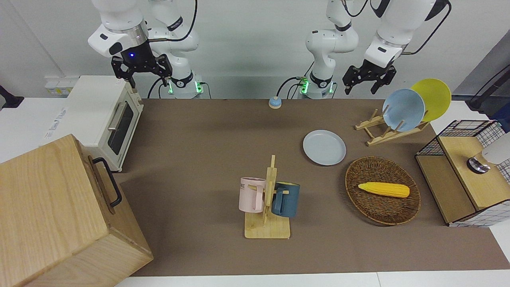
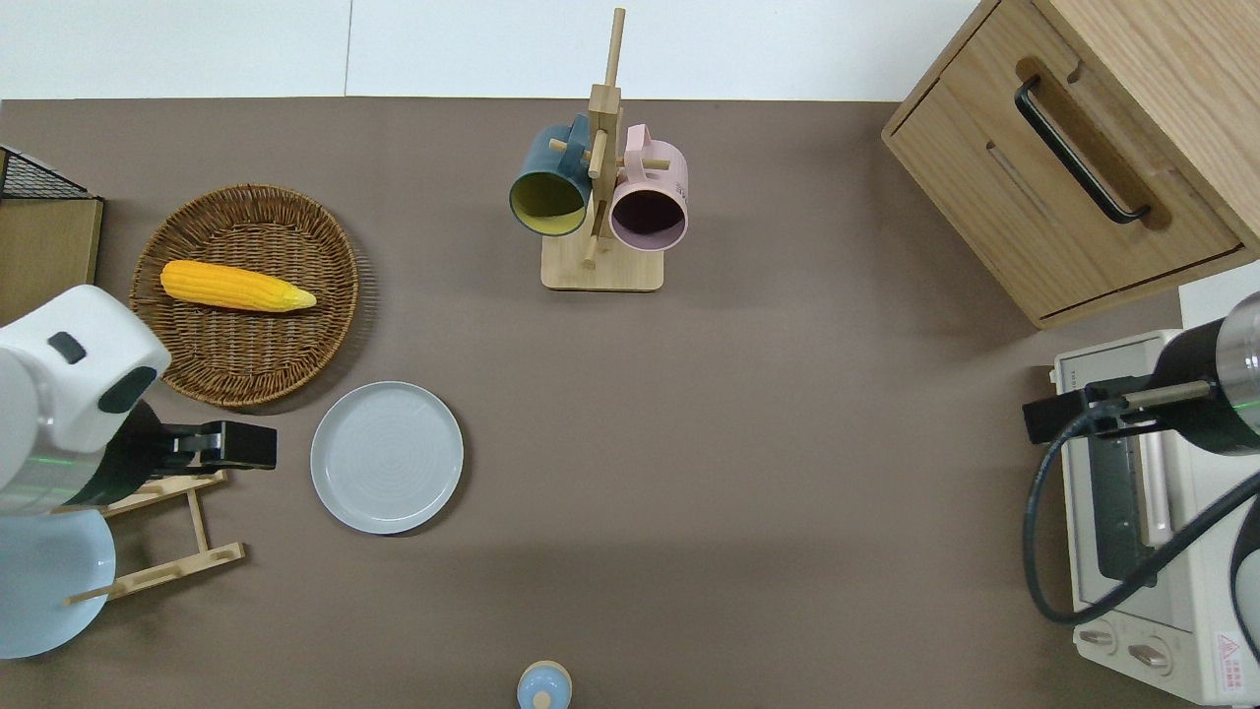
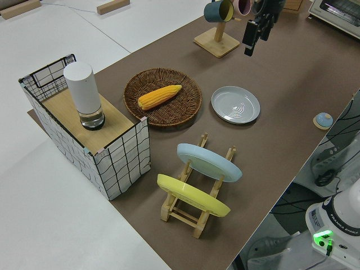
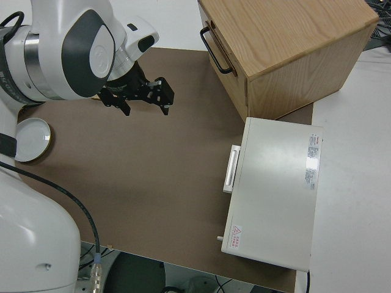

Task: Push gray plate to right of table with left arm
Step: 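Lower the left gripper against the gray plate's rim nearest the basket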

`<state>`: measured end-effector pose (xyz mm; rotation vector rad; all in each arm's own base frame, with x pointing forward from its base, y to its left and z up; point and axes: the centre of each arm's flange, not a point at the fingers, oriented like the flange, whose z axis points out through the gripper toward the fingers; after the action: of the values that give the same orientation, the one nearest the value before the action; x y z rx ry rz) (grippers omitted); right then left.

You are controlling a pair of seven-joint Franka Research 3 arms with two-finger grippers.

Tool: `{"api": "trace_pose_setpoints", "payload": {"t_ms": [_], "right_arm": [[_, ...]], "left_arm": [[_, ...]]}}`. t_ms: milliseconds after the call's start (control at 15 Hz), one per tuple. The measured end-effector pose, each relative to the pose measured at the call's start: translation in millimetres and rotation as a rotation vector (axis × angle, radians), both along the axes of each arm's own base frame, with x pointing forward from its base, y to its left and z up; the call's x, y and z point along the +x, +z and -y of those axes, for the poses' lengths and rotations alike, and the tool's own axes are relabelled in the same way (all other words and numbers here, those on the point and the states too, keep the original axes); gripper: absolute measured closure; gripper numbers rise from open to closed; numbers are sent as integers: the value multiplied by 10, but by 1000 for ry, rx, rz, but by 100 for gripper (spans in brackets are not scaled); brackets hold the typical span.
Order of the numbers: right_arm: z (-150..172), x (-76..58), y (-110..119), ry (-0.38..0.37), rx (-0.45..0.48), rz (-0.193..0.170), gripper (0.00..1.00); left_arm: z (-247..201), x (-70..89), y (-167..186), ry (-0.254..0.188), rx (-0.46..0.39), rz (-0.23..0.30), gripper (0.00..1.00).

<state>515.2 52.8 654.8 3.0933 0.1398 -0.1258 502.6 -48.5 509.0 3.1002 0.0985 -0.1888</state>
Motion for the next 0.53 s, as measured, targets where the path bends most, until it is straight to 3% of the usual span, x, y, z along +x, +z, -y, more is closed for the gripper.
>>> {"api": "trace_pose_setpoints", "payload": {"t_ms": [533], "right_arm": [[0,0,0,0,0,0,0]], "left_arm": [[-49,51,-983,16,2,-35,1]]}}
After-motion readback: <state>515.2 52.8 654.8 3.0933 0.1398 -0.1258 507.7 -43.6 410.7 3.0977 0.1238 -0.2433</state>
